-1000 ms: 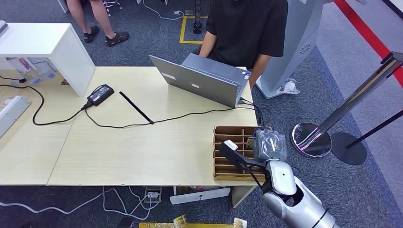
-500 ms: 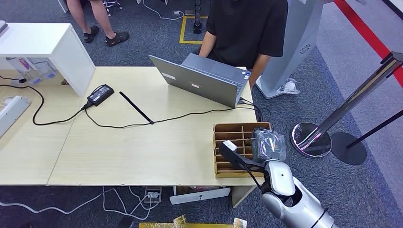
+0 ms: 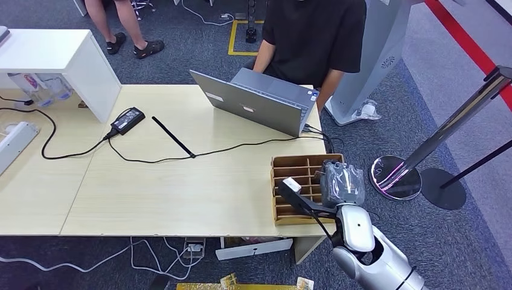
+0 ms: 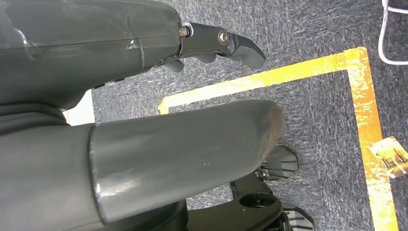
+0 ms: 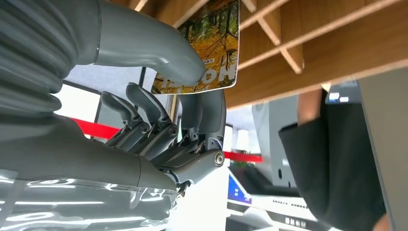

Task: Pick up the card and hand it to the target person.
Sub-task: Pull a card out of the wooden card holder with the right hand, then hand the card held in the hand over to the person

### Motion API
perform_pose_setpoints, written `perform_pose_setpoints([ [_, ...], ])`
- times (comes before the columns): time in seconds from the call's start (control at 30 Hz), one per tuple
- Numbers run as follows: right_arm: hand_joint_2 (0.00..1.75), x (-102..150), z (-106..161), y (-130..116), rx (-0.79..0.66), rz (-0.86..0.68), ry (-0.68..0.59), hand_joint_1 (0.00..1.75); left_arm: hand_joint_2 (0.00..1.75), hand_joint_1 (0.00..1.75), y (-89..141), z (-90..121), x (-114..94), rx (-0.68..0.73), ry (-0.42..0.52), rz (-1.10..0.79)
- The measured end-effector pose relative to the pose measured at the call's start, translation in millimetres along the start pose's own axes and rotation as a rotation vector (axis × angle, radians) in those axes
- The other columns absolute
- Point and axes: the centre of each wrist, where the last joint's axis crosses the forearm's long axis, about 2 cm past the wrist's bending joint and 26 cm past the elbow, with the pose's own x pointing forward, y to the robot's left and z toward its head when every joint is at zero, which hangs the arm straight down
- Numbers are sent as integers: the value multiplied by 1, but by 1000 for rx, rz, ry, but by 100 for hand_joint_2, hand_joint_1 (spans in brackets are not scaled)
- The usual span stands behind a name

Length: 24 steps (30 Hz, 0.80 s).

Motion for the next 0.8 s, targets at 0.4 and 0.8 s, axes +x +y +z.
perform_pose_setpoints([
  [0.4, 175, 0, -2, -16, -66, -29, -2, 150, 0, 0, 0, 0, 0, 1, -4, 0],
  [0.8, 175, -11, -15, -92, -253, -33, -13, 145, 0, 0, 0, 0, 0, 0, -10, 0],
])
